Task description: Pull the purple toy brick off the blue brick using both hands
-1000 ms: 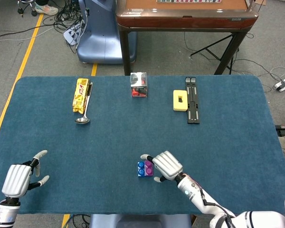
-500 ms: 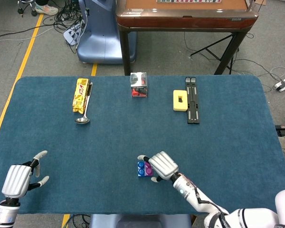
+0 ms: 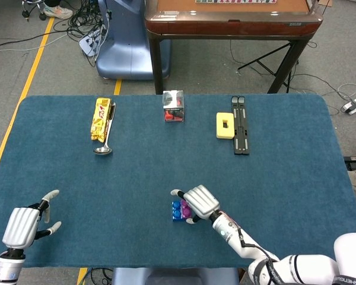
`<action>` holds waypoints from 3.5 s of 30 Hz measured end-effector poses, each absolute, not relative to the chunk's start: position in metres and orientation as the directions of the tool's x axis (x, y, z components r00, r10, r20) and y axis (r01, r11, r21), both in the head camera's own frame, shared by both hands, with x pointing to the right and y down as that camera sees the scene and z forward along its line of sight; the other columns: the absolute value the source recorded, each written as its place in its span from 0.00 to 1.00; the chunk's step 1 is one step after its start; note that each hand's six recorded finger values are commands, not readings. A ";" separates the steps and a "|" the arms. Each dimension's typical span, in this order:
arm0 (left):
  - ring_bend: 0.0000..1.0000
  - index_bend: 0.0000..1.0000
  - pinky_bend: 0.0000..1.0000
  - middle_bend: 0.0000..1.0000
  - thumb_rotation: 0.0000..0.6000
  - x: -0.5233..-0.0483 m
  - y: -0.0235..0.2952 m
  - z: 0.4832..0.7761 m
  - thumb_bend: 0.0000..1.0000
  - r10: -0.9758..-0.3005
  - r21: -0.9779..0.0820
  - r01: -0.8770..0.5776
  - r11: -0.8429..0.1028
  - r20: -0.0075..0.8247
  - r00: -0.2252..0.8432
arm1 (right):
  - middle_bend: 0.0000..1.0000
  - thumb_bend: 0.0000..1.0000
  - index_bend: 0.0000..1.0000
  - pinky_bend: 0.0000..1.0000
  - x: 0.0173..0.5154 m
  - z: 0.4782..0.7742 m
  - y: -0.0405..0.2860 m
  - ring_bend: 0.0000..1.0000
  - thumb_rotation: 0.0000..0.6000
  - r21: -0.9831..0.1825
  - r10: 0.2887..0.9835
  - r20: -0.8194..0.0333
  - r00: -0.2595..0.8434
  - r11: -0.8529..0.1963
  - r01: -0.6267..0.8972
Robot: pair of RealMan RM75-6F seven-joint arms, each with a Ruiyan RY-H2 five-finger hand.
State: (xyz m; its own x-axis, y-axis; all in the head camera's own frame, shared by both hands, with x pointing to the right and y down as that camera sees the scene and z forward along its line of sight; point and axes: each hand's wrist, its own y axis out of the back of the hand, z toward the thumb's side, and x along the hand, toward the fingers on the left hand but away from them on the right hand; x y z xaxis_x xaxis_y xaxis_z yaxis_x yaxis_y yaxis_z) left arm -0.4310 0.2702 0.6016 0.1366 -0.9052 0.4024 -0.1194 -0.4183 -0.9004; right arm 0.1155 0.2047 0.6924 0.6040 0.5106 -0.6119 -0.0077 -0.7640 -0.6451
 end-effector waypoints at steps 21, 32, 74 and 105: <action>0.68 0.25 0.91 0.68 1.00 -0.427 0.274 0.606 0.07 -0.898 -0.894 -0.117 -0.432 0.415 0.142 | 1.00 0.00 0.23 1.00 0.123 0.700 0.176 1.00 1.00 -0.648 0.549 -0.621 0.560 -0.761 0.029; 0.68 0.25 0.91 0.68 1.00 -0.426 0.275 0.607 0.07 -0.897 -0.892 -0.119 -0.436 0.419 0.144 | 1.00 0.06 0.25 1.00 0.126 0.689 0.168 1.00 1.00 -0.590 0.469 -0.663 0.584 -0.807 -0.023; 0.68 0.25 0.91 0.68 1.00 -0.423 0.277 0.609 0.07 -0.894 -0.889 -0.124 -0.441 0.423 0.145 | 1.00 0.11 0.32 1.00 0.114 0.695 0.157 1.00 1.00 -0.508 0.367 -0.779 0.508 -0.845 -0.168; 0.68 0.25 0.91 0.68 1.00 -0.420 0.273 0.608 0.07 -0.896 -0.891 -0.124 -0.436 0.417 0.154 | 1.00 0.41 0.58 1.00 0.125 0.692 0.152 1.00 1.00 -0.528 0.412 -0.747 0.522 -0.845 -0.087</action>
State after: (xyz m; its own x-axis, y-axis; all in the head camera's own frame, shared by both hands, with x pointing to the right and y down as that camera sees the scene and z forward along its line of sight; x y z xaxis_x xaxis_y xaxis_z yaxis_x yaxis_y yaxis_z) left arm -0.4201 0.2734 0.6084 0.1541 -0.8956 0.4172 -0.1236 -0.4364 -0.8912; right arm 0.1251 0.1518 0.6922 0.5221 0.4123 -0.7466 -0.0875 -0.8449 -0.5277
